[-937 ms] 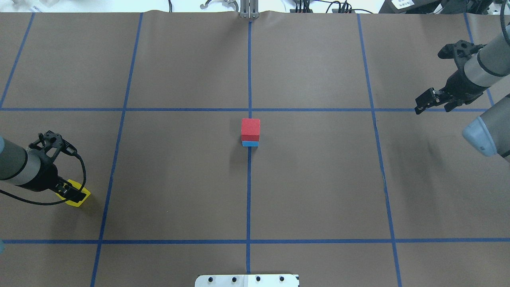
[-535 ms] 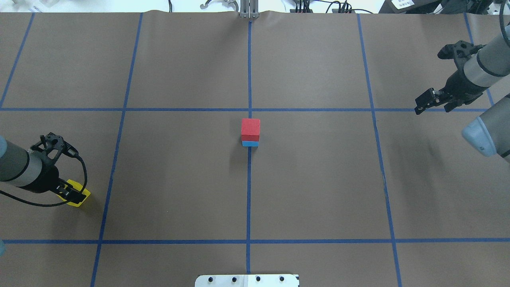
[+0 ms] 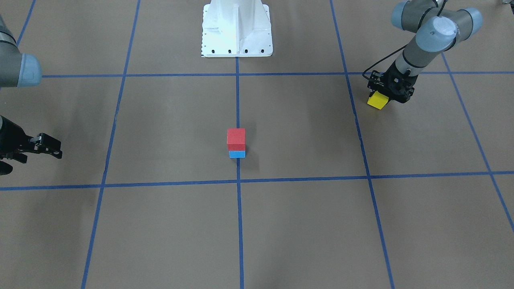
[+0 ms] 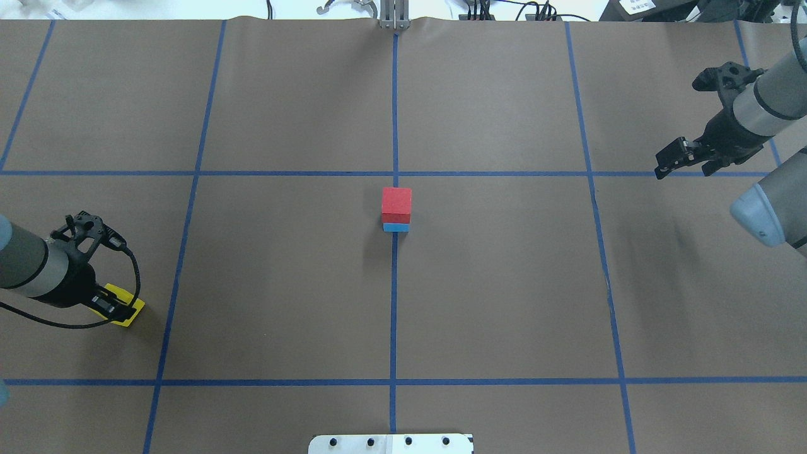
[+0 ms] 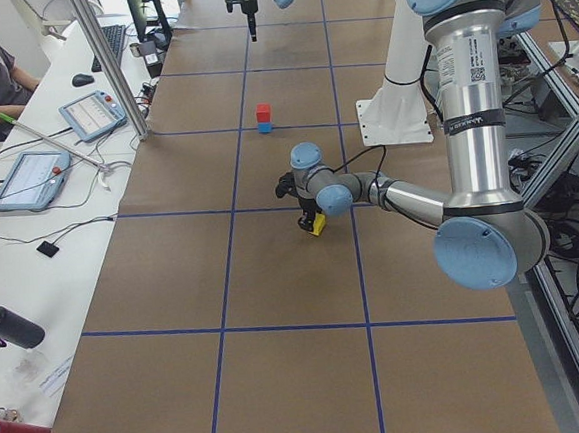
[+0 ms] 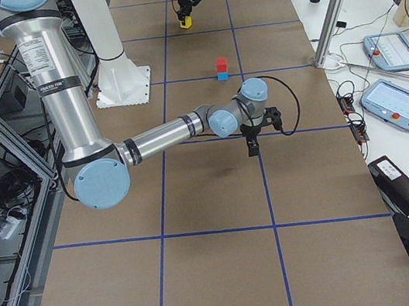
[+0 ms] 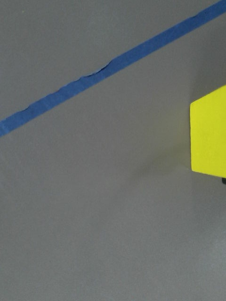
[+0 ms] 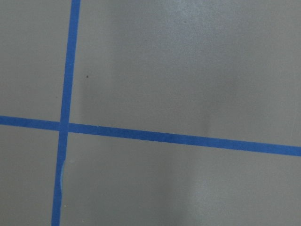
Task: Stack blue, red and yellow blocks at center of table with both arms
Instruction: 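Carry the yellow cube with the left gripper above the red cube, then lower the yellow cube onto the red cube and open the left gripper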
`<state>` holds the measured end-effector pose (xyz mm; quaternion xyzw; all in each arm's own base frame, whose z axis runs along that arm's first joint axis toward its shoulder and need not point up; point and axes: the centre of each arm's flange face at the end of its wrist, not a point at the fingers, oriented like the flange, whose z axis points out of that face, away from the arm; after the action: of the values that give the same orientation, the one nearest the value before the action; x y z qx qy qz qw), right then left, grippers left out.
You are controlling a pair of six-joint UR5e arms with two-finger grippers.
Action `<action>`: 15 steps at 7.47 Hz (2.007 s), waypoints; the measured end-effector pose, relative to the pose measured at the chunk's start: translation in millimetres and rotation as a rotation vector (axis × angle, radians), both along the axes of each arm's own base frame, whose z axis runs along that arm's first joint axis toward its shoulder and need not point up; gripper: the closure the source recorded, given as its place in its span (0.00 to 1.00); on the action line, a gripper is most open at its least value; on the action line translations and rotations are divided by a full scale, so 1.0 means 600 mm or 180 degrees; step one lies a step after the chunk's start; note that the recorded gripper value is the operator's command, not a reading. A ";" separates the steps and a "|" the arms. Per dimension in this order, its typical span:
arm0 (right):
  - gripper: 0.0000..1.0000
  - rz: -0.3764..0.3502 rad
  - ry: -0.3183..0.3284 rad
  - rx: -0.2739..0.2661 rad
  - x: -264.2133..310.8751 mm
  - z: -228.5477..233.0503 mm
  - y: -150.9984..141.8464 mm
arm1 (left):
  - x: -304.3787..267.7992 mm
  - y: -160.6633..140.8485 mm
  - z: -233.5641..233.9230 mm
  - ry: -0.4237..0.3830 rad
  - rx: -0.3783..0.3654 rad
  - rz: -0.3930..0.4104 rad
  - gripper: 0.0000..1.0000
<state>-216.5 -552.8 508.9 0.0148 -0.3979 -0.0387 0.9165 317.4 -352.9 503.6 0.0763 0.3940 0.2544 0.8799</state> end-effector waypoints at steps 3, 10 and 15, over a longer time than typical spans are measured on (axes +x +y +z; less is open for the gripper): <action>0.01 0.0021 0.0006 0.0026 0.003 -0.002 0.000 | 0.084 -0.072 -0.285 0.0069 -0.0397 -0.0303 1.00; 0.01 0.0078 0.0038 0.0085 0.011 0.007 -0.001 | 0.372 -0.303 -0.680 -0.0161 -0.1110 -0.1063 1.00; 0.01 0.0101 0.0031 0.0071 0.010 0.004 -0.001 | 0.419 -0.304 -0.693 -0.0172 -0.1158 -0.1043 1.00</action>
<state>-210.3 -553.5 511.2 0.0312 -0.3927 -0.0287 0.9187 568.8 -535.0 88.1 -0.0272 0.3921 0.0352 0.9188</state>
